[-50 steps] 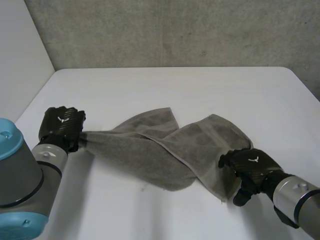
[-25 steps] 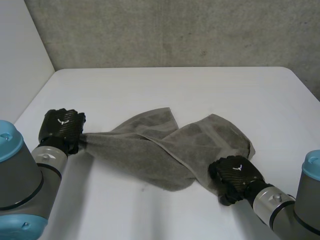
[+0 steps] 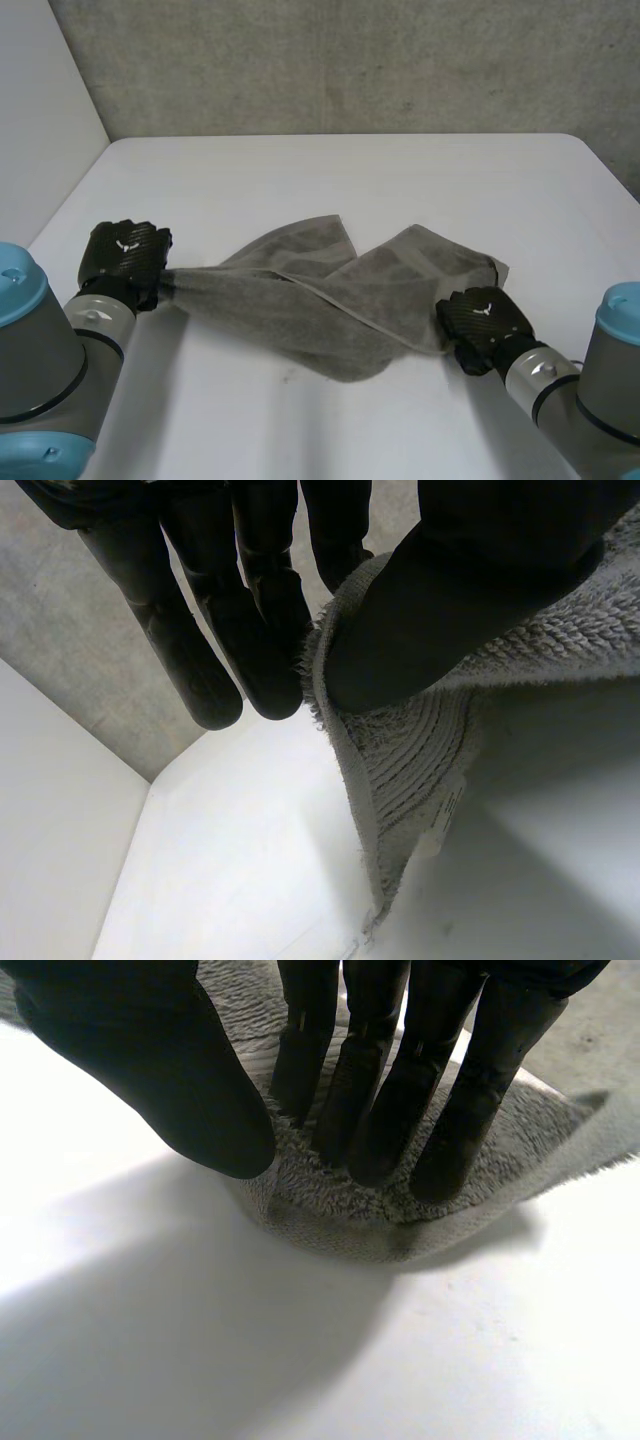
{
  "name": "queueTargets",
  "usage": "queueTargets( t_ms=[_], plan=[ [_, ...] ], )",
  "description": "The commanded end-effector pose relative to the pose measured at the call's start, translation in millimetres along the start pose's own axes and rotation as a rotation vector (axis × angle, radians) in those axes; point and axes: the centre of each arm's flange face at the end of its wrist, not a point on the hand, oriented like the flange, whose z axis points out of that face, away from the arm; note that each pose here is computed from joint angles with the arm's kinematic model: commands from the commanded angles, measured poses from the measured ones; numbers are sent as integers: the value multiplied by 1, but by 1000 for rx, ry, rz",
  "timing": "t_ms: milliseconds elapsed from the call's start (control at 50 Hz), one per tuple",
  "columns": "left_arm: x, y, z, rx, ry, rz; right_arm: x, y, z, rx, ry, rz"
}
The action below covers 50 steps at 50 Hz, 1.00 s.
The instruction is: Fold the towel.
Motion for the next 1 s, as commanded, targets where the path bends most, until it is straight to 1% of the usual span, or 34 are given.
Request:
queueTargets(
  t_ms=[20, 60, 140, 220, 320, 420, 620, 820, 1000],
  plan=[
    [0, 0, -1, -5, 2, 1, 10, -7, 7, 3, 48, -14],
    [1, 0, -2, -3, 5, 2, 13, -10, 6, 3, 53, -35],
    [2, -1, -2, -2, 8, 2, 15, -9, 4, -17, 55, -28],
    [4, 0, -3, -4, 13, 4, 10, -2, -1, -82, 22, 6],
    [5, 3, -4, -11, 18, 5, 8, 4, 1, -112, 5, 60],
    [5, 3, -4, -12, 18, 5, 10, 2, 3, -104, 9, 92],
    [5, 3, -4, -10, 19, 5, 11, -4, 7, -80, 13, 86],
    [5, 3, -4, -12, 20, 5, 12, 0, 22, -89, 6, 86],
    [5, 3, -4, -12, 20, 8, 18, -4, 26, -70, 25, 85]
  ],
)
